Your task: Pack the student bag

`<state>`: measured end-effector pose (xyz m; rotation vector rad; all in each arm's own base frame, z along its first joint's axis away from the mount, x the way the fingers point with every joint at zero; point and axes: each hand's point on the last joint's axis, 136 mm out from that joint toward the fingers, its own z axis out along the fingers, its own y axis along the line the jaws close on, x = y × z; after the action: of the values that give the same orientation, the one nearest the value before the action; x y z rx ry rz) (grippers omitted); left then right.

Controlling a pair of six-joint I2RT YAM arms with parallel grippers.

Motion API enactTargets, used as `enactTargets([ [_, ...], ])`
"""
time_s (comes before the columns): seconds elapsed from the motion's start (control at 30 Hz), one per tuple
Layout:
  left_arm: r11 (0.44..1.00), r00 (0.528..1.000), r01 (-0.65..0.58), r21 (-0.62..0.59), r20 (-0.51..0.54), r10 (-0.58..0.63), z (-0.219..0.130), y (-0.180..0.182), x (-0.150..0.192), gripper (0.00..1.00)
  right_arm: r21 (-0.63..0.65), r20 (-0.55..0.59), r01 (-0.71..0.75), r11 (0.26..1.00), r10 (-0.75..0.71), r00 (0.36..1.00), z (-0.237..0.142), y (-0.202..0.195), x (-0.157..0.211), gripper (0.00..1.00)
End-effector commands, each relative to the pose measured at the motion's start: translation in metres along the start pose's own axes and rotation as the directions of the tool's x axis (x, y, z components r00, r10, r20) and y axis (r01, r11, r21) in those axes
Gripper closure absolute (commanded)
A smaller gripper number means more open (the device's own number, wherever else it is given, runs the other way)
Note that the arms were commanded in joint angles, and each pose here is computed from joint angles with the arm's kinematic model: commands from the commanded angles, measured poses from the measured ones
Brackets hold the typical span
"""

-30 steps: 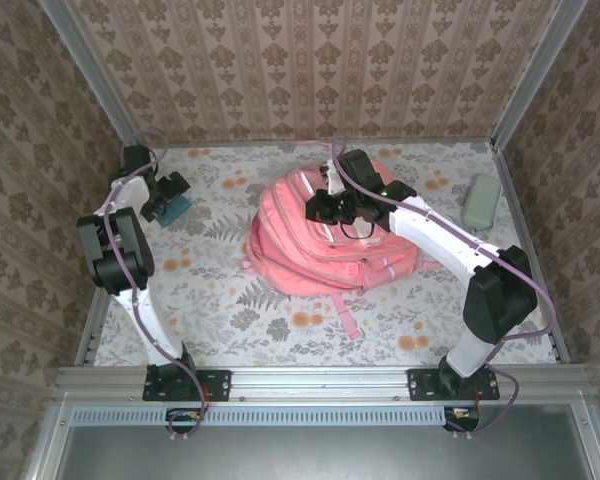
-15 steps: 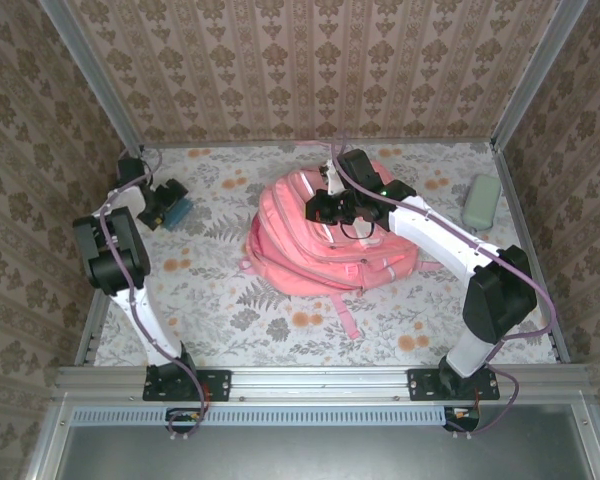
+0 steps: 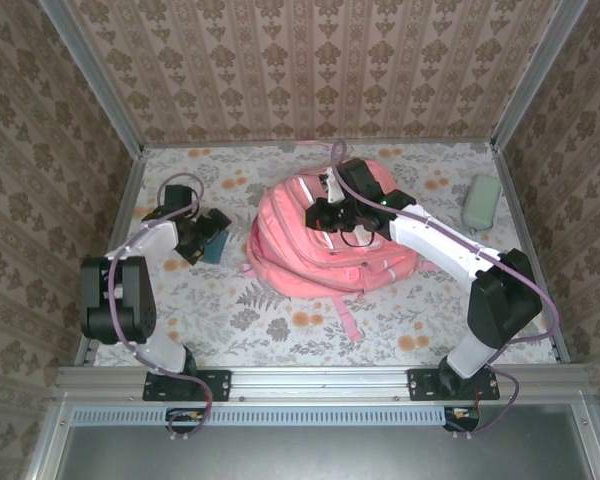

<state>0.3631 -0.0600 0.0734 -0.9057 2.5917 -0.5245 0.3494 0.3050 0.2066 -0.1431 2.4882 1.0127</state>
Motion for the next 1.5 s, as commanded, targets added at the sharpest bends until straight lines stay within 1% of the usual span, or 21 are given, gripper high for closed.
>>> enactTargets([
  [0.0,0.996,0.996,-0.064,-0.056,0.064,0.068,-0.022,0.008,-0.007,0.0,-0.059,0.017,0.023,0.998,-0.022,1.0,-0.017,0.021,0.001,1.0],
  [0.07,0.981,0.984,-0.163,-0.102,0.048,0.169,-0.025,0.012,-0.009,0.0,-0.054,0.021,0.03,0.998,-0.029,0.999,-0.018,0.02,0.001,1.0],
  [0.17,0.936,0.949,-0.311,-0.166,-0.01,0.314,-0.022,0.02,-0.009,0.0,-0.054,0.028,0.032,0.998,-0.03,0.999,-0.019,0.021,-0.001,1.0],
  [0.3,0.846,0.881,-0.469,-0.252,-0.07,0.468,-0.012,0.029,-0.01,0.0,-0.058,0.03,0.033,0.998,-0.031,0.999,-0.019,0.022,-0.002,1.0],
  [0.37,0.824,0.864,-0.501,-0.263,-0.099,0.494,-0.003,0.032,-0.008,0.0,-0.057,0.028,0.03,0.998,-0.029,0.999,-0.019,0.022,-0.002,1.0],
  [0.47,0.807,0.848,-0.529,-0.262,-0.138,0.512,0.009,0.034,-0.006,0.0,-0.055,0.024,0.032,0.998,-0.03,0.999,-0.019,0.021,-0.001,1.0],
  [0.6,0.78,0.819,-0.574,-0.247,-0.171,0.548,0.021,0.027,-0.003,0.0,-0.052,0.025,0.032,0.998,-0.031,0.999,-0.019,0.021,-0.001,1.0],
  [0.7,0.752,0.798,-0.603,-0.264,-0.198,0.57,0.028,0.027,-0.003,0.0,-0.051,0.025,0.03,0.998,-0.028,0.999,-0.019,0.02,-0.001,1.0],
  [0.83,0.742,0.792,-0.61,-0.277,-0.238,0.563,0.039,0.034,0.0,0.03,-0.053,0.024,0.027,0.998,-0.025,0.999,-0.018,0.02,0.0,1.0],
  [0.97,0.737,0.787,-0.616,-0.277,-0.252,0.564,0.046,0.035,0.004,0.1,-0.053,0.028,0.027,0.998,-0.025,0.999,-0.019,0.021,-0.001,1.0],
  [1.03,0.737,0.786,-0.617,-0.275,-0.257,0.563,0.048,0.035,0.006,0.18,-0.05,0.026,0.026,0.998,-0.025,0.999,-0.018,0.02,-0.001,1.0],
  [1.1,0.743,0.788,-0.614,-0.266,-0.256,0.559,0.048,0.035,0.008,0.29,-0.05,0.026,0.028,0.998,-0.027,0.999,-0.019,0.02,-0.001,1.0],
  [1.17,0.747,0.79,-0.611,-0.262,-0.25,0.559,0.044,0.033,0.009,0.35,-0.047,0.026,0.026,0.999,-0.025,0.999,-0.019,0.019,-0.001,1.0],
  [1.3,0.759,0.797,-0.603,-0.246,-0.216,0.564,0.029,0.022,0.01,0.37,-0.043,0.033,0.021,0.999,-0.019,0.999,-0.02,0.017,-0.004,1.0],
  [1.47,0.801,0.818,-0.573,-0.172,-0.169,0.549,0.005,0.005,0.019,0.38,-0.051,0.064,-0.001,0.999,0.005,0.998,-0.029,0.014,-0.018,1.0],
])
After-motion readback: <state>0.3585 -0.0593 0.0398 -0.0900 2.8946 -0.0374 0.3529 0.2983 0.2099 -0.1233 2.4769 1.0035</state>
